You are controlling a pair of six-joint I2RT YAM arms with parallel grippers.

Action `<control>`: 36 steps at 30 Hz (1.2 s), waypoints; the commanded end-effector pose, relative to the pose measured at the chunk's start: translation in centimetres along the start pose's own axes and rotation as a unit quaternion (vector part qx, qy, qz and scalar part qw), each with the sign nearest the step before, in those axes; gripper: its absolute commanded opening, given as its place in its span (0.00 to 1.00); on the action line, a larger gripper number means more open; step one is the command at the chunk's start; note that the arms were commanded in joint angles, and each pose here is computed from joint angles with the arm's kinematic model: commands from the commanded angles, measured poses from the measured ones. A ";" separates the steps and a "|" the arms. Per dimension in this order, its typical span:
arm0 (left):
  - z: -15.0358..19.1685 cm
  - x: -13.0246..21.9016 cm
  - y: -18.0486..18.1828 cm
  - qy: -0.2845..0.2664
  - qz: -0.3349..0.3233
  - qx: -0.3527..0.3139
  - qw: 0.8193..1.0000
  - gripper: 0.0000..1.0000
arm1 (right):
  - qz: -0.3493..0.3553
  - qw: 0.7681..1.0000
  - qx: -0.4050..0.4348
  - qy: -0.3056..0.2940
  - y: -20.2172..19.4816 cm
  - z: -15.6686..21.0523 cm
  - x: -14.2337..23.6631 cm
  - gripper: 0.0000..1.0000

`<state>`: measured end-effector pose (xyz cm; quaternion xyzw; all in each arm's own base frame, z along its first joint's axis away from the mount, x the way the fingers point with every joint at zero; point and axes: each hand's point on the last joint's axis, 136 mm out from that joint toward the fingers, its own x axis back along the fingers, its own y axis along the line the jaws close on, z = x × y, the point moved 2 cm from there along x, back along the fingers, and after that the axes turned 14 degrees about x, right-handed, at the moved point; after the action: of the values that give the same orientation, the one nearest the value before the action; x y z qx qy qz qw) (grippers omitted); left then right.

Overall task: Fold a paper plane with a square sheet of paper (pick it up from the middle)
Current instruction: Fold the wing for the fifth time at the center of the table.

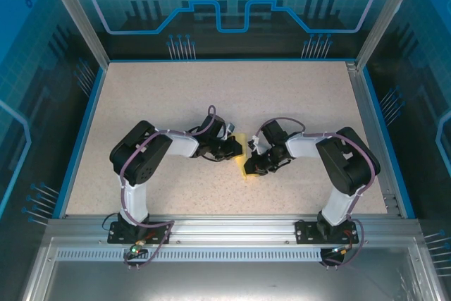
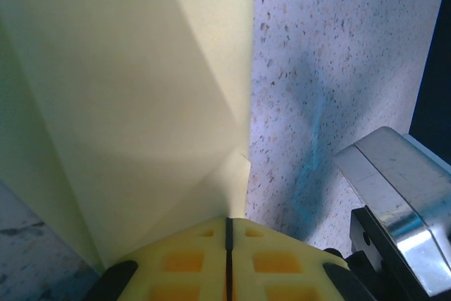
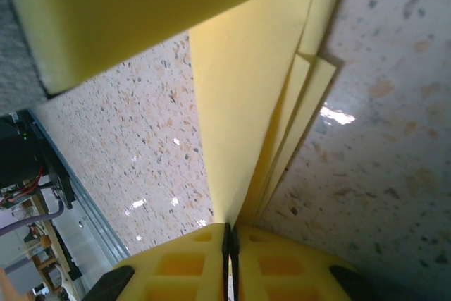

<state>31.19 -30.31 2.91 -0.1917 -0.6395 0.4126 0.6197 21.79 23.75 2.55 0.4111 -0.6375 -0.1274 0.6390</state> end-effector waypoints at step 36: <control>0.0 -0.5 2.8 0.003 -0.047 0.024 0.999 0.09 | -0.005 0.994 -0.003 -0.110 3.8 -3.2 1.2 0.04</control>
<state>31.21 -30.31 2.90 -0.1904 -0.6390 0.4123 0.6209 23.32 25.23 6.86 0.3929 -0.7061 -0.1563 0.5681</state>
